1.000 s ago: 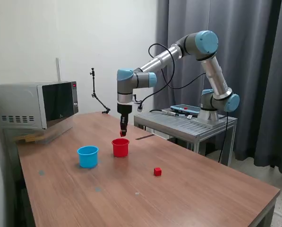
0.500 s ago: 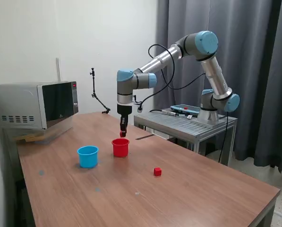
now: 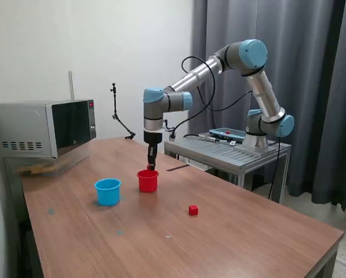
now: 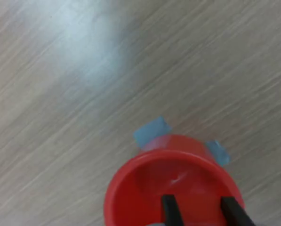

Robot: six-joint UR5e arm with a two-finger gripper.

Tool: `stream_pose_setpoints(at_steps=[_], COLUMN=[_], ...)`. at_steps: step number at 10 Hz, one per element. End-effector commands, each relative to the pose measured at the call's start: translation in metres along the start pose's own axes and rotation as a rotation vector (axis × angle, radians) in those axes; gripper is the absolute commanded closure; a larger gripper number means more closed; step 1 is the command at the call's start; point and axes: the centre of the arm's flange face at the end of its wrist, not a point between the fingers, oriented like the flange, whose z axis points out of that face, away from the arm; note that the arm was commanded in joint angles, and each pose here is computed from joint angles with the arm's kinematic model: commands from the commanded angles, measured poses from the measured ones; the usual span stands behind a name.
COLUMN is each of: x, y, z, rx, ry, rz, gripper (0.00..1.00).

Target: Place red objects in the red bin, and blue objects in the blue bin.

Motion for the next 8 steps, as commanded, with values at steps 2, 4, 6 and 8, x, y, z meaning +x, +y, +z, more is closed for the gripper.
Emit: stream_pose_setpoints(at_steps=[2, 4, 6, 8], x=[0.006, 0.006, 0.0059, 0.0059], y=[-0.0027, -0.0027, -0.003, -0.003], z=[-0.0004, -0.0004, 0.0014, 0.0014], rx=[-0.002, -0.002, 0.0, 0.0], ry=[0.001, 0.001, -0.002, -0.002], rz=[0.012, 0.012, 0.012, 0.012], gripper=[1.0, 1.0, 1.0, 1.0])
